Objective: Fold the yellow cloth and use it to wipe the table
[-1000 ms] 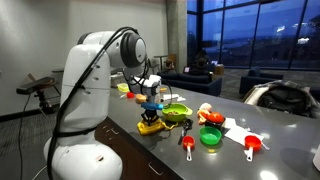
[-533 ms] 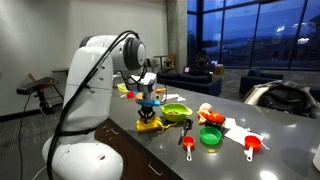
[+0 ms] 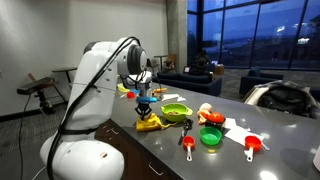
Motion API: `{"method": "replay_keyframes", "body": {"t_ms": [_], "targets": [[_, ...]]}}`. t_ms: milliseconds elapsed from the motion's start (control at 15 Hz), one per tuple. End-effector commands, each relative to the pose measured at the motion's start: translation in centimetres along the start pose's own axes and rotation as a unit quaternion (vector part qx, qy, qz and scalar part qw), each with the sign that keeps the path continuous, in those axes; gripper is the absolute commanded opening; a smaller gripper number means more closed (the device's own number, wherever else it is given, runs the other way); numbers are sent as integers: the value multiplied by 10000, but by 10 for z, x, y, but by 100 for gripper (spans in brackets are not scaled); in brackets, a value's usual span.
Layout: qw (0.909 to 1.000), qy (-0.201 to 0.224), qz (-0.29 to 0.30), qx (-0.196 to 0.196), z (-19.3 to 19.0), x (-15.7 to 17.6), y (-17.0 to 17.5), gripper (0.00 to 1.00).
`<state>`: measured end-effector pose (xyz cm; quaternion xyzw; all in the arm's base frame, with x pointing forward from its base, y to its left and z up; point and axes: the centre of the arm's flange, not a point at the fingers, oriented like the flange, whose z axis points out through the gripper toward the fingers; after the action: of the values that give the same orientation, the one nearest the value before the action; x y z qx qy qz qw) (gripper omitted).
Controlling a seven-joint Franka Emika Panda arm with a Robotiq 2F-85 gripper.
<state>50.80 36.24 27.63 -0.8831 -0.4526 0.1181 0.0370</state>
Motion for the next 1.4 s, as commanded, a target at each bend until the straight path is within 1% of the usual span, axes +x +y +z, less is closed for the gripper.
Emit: {"method": "replay_keyframes", "body": {"t_ms": [0,200,400,733,867,1067,1133,1333], "targets": [[10000,-60,-35,-59,-4,0,9,0],[9998,-29,171,-78,-4,-17,24,0],[9987,103,506,-16,-4,-42,45,0],[9927,430,1105,211,3,-83,79,0],[9897,460,1292,417,12,-92,83,0],[9862,269,1468,715,37,-99,75,0],[9855,237,1516,722,41,-102,75,0],[9842,234,1656,575,45,-112,80,0]]}}
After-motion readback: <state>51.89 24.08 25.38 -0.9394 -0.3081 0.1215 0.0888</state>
